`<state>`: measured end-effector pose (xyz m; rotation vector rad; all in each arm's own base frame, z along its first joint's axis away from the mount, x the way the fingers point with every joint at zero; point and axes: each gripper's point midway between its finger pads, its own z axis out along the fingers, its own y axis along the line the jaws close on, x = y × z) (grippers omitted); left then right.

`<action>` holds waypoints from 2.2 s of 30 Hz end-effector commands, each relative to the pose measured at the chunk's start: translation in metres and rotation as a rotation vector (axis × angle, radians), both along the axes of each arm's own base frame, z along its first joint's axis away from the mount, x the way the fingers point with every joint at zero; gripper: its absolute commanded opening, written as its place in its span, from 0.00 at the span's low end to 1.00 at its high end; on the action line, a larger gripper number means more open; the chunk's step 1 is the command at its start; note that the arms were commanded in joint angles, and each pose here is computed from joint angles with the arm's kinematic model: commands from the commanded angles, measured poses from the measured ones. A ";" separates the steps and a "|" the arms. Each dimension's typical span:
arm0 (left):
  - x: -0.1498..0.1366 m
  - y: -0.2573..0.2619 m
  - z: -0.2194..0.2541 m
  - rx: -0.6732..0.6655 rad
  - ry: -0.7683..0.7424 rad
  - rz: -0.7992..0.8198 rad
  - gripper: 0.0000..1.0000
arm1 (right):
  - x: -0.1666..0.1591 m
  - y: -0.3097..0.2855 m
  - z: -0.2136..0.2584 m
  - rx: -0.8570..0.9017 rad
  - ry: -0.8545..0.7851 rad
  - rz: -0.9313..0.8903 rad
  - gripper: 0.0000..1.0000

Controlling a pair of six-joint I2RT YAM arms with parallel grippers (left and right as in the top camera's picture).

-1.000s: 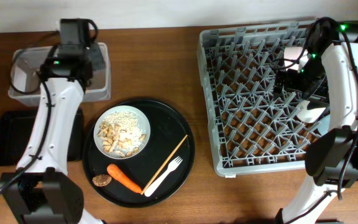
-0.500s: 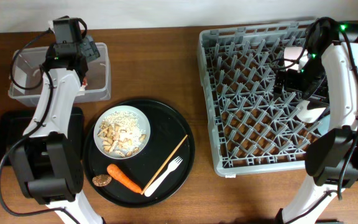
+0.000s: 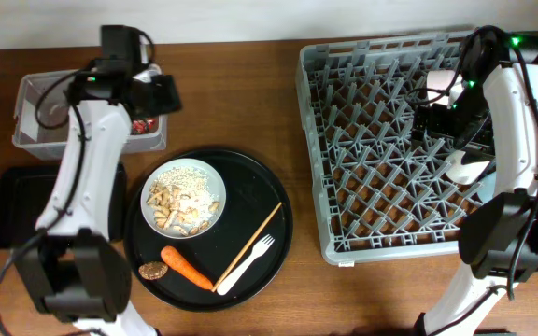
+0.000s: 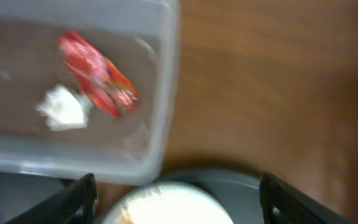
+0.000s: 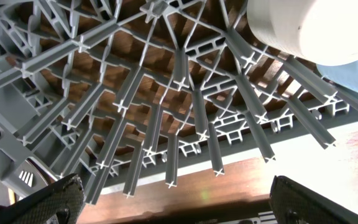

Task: Sort waste into correct bins and load items into the dishwasher rack
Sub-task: 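Move left gripper to the white plate and grasp its rim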

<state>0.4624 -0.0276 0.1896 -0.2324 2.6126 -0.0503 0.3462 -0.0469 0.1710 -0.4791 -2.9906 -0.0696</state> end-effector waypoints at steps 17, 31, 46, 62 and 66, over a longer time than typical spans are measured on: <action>-0.117 -0.122 -0.064 -0.117 0.362 0.061 0.96 | -0.015 0.002 -0.006 0.002 0.046 -0.003 0.99; -0.119 -0.131 -0.135 -0.152 0.341 0.037 0.80 | -0.022 0.003 -0.014 0.008 0.084 -0.003 0.99; -0.092 -0.134 -0.164 -0.141 0.263 0.045 0.70 | -0.022 0.003 -0.014 0.008 0.084 -0.003 0.99; -0.077 -0.135 -0.115 -0.153 0.162 0.014 0.71 | -0.022 0.003 -0.014 0.008 0.084 -0.003 0.99; -0.084 -0.123 -0.121 -0.094 0.188 0.038 0.71 | -0.022 0.003 -0.014 0.008 0.084 -0.003 0.99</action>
